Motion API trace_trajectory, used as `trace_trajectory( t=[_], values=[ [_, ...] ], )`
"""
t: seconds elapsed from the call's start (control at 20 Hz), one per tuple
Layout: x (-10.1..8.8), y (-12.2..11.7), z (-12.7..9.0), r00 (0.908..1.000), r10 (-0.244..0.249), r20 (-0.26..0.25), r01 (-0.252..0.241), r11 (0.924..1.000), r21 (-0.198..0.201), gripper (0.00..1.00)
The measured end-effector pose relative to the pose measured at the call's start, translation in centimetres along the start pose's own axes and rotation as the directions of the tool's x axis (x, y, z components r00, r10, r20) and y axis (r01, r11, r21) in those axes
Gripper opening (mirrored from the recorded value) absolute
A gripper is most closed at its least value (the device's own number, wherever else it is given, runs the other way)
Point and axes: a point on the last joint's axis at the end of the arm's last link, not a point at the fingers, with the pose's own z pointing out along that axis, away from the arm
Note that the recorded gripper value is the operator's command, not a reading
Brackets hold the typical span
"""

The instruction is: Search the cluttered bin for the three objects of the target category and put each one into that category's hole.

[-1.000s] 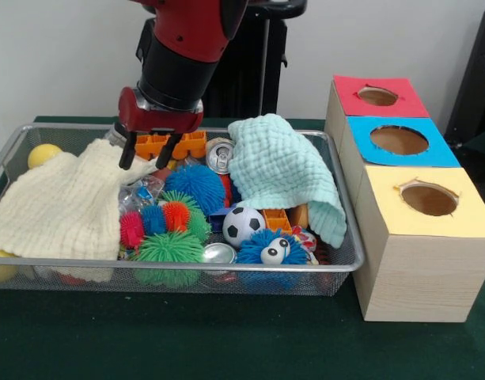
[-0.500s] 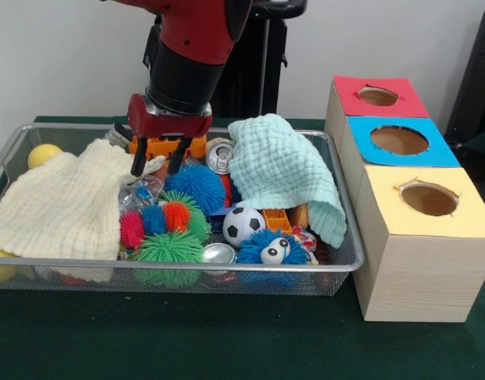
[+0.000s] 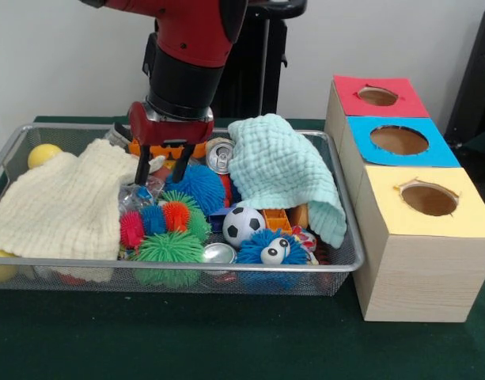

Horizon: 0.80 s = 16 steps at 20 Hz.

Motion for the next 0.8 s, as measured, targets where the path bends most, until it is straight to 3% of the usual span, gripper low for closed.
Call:
trace_trajectory(
  t=[0.8],
  values=[
    [0.7,0.4,1.2,0.9999,0.005,-0.015,-0.005,0.9998,-0.022,1.00]
  ],
)
